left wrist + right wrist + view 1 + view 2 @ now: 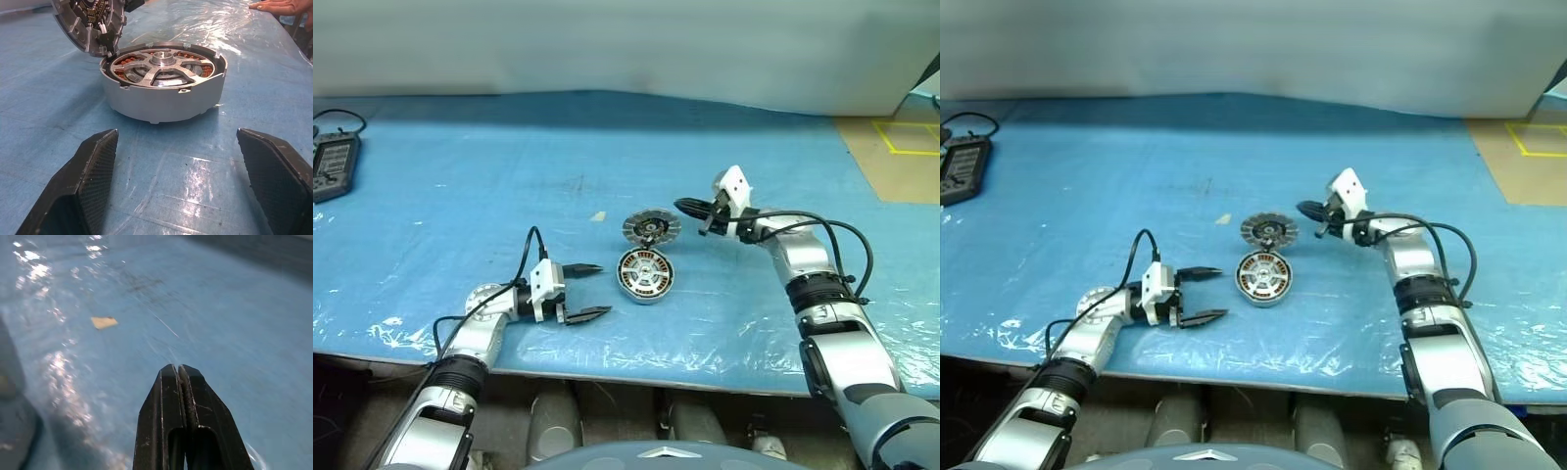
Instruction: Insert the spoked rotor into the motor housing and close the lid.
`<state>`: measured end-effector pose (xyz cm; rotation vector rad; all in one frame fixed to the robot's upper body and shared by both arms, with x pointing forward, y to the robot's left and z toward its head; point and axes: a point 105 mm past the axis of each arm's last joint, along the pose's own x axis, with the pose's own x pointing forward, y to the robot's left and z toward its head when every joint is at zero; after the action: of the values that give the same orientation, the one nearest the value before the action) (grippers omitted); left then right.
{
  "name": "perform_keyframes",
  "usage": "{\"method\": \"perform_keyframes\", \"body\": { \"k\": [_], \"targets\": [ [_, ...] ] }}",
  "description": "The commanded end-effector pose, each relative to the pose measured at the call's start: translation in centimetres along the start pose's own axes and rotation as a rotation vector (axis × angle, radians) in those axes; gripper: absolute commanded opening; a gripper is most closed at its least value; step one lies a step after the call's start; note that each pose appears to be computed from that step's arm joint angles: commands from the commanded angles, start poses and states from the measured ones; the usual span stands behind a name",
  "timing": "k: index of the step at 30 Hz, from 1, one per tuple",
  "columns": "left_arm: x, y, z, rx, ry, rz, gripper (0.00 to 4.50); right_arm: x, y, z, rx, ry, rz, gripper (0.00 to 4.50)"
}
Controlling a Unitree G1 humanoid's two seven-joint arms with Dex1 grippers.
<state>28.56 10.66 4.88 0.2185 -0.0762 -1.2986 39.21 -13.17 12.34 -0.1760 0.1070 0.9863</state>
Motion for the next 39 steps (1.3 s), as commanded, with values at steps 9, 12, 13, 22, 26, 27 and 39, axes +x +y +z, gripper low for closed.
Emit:
{"method": "perform_keyframes", "body": {
  "k": [9,12,13,22,26,27,39],
  "targets": [
    [0.3,0.0,1.1,0.003,0.002,0.011,4.06,-1.7,6.9,3.8,0.097,-0.116,0.397,0.03],
    [0.5,0.2,1.3,0.003,0.0,0.007,4.06,-1.5,8.3,2.3,0.089,-0.043,0.422,0.03],
    [0.5,0.2,1.3,0.003,0.0,0.007,4.06,-1.3,8.5,1.7,0.083,-0.022,0.42,0.03],
    [-0.2,0.1,1.2,0.002,0.011,0.016,4.06,-2.1,11.5,-1.9,0.079,0.113,0.498,0.03],
    [-0.2,0.2,1.1,0.001,0.013,0.018,4.06,-2.1,11.9,-3.7,0.03,0.188,0.489,0.03],
    [-0.2,0.2,1.0,0.0,0.014,0.019,4.06,-2.0,11.7,-4.1,0.017,0.2,0.475,0.03],
    [-0.3,0.2,0.0,-0.007,0.021,0.018,4.06,-1.8,10.3,0.5,0.053,-0.071,0.367,0.03]
  ]
}}
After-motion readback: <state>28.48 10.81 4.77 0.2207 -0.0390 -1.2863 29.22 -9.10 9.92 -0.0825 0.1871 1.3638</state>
